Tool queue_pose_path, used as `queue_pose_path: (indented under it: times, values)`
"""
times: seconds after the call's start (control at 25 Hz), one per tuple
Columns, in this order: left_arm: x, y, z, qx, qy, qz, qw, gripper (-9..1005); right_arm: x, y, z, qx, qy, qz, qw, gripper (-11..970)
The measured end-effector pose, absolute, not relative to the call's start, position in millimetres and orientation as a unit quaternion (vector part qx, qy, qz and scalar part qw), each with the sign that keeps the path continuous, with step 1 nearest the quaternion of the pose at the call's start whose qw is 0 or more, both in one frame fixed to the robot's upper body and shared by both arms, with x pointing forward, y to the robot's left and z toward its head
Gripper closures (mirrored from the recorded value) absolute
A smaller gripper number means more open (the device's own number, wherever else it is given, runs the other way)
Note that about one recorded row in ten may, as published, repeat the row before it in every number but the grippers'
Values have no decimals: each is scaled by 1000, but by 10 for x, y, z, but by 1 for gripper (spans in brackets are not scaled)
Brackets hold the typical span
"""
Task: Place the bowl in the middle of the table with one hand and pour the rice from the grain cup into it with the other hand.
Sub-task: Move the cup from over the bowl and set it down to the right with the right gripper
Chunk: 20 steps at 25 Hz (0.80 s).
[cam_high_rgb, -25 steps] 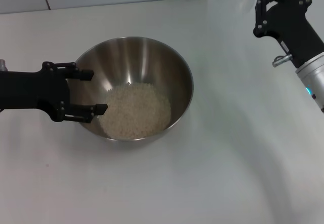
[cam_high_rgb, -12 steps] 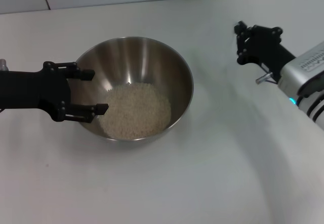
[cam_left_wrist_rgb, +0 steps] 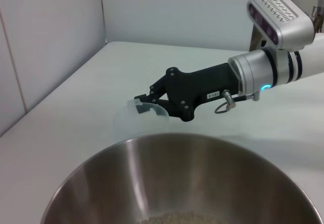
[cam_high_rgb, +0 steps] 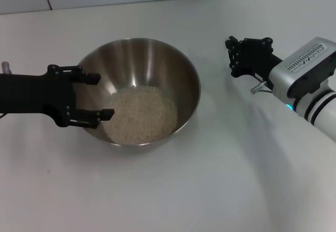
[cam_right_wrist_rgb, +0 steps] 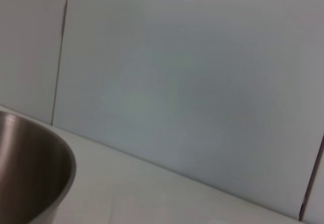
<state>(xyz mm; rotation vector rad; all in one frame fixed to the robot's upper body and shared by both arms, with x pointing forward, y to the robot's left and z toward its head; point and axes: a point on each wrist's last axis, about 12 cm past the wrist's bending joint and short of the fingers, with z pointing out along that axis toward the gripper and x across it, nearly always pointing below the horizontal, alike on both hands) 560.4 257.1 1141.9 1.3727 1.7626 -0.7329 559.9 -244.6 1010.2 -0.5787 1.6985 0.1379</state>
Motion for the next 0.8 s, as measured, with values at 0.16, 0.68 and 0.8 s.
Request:
queue_pose_path:
  times: [0.16, 0.68, 0.8]
  values:
    - [5598, 2565, 11408, 540, 692, -288, 383, 134, 5600, -2423, 10085, -254, 744, 63, 615, 893]
    - [5596, 2566, 11400, 539, 693, -287, 382, 134, 5400, -2445, 9964, -245, 756, 82, 602, 735]
    - [5593, 2570, 11397, 539, 693, -288, 382, 134, 5339, -2485, 9939, -238, 758, 83, 602, 625]
